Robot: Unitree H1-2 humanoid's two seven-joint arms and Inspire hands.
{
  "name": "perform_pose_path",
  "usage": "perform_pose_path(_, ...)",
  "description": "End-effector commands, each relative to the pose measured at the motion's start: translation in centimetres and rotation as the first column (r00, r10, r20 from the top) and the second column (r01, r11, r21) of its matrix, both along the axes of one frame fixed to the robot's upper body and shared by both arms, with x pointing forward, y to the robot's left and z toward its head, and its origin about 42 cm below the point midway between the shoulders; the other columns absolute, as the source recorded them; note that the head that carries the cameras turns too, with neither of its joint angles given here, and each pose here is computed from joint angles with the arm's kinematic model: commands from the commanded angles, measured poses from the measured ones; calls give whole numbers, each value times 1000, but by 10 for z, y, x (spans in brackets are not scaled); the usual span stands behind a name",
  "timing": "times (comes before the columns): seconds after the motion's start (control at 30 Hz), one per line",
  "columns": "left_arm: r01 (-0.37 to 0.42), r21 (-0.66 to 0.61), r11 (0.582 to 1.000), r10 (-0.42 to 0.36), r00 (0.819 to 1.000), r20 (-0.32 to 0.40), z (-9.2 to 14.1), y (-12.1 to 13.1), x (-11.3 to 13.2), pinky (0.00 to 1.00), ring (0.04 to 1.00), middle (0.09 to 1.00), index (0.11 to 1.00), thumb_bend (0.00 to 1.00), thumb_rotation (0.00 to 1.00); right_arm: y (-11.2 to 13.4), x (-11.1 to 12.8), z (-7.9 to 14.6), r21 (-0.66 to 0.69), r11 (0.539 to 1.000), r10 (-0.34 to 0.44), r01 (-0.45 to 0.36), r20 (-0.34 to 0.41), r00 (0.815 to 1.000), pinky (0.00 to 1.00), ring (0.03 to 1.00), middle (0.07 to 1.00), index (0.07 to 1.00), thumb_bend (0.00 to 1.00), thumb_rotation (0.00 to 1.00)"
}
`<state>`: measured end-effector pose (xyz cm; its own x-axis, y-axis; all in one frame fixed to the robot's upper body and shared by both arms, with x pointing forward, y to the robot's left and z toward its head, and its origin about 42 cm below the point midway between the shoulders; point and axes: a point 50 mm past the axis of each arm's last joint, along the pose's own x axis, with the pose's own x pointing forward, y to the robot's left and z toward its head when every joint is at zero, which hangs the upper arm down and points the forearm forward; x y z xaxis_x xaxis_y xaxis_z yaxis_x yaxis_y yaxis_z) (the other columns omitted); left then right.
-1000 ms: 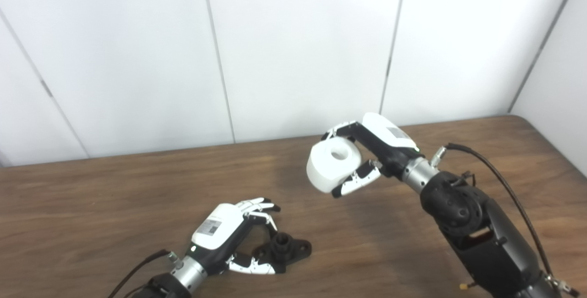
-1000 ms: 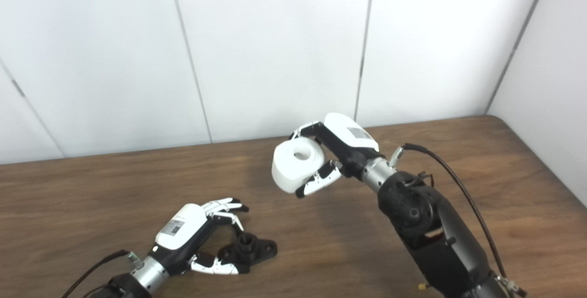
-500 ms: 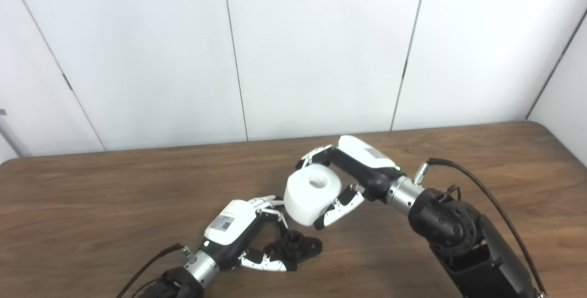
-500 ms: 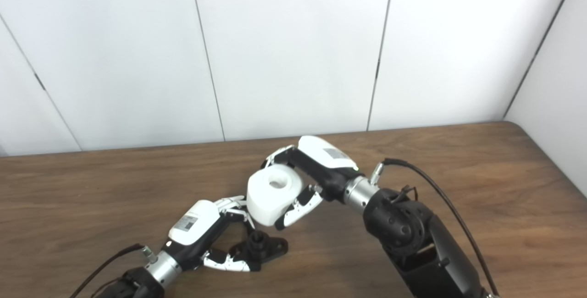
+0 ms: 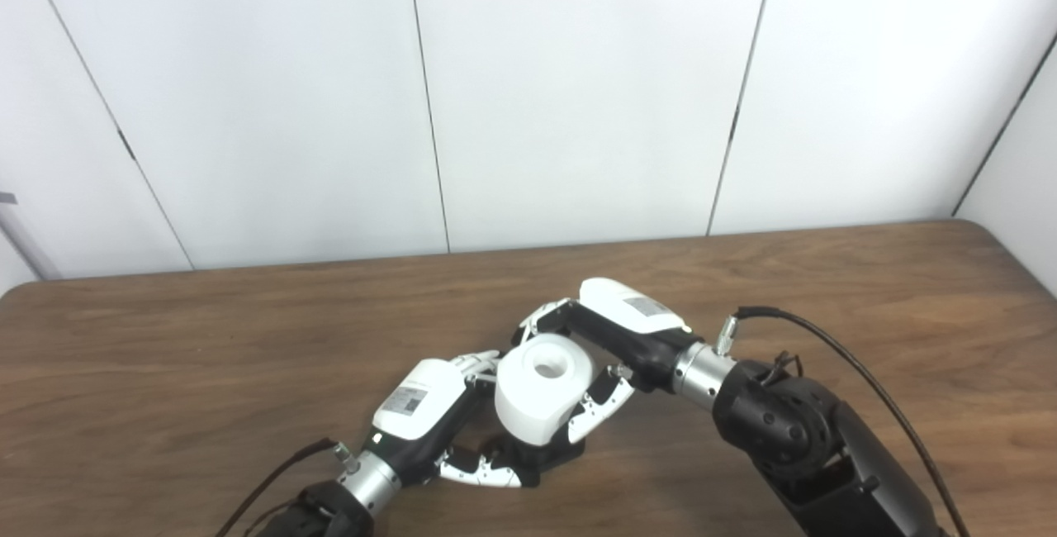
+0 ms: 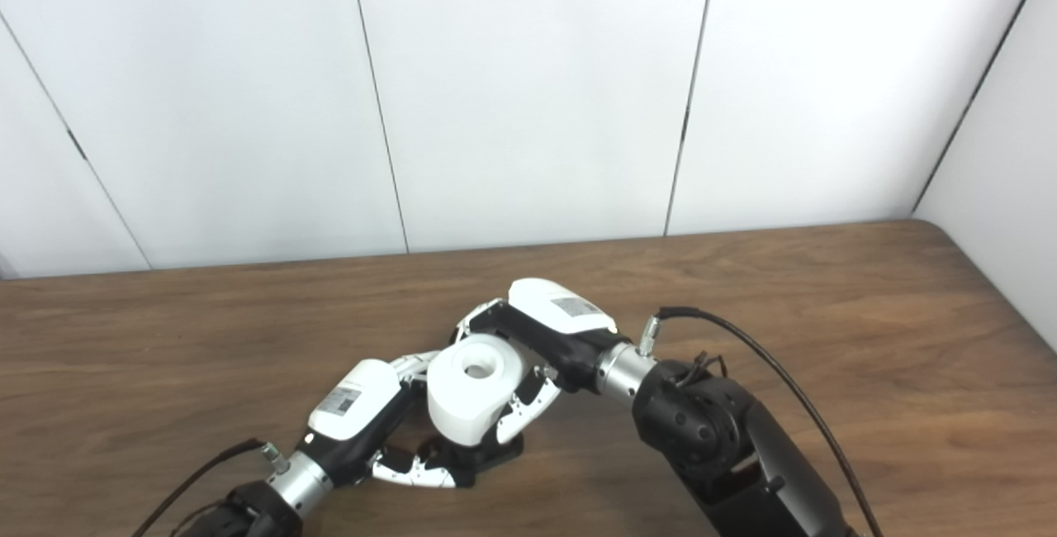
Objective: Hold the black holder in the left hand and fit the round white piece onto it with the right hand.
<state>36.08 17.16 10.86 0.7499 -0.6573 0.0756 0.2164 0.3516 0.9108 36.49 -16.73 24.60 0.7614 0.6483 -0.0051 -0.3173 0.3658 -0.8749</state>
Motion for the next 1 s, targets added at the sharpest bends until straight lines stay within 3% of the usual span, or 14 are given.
perform_pose_path(0.0, -3, 172, 985, 36, 982, -187, -56, 4, -32, 847, 882, 830, 483, 524, 58, 1, 4, 19, -6, 1000, 31, -31, 91, 995, 667, 750, 736, 478, 525, 133)
perform_pose_path(0.97, -4, 170, 985, 37, 981, -191, -50, -1, -32, 849, 891, 832, 482, 524, 58, 2, 8, 7, -138, 984, 119, -109, 64, 991, 629, 772, 735, 478, 525, 133)
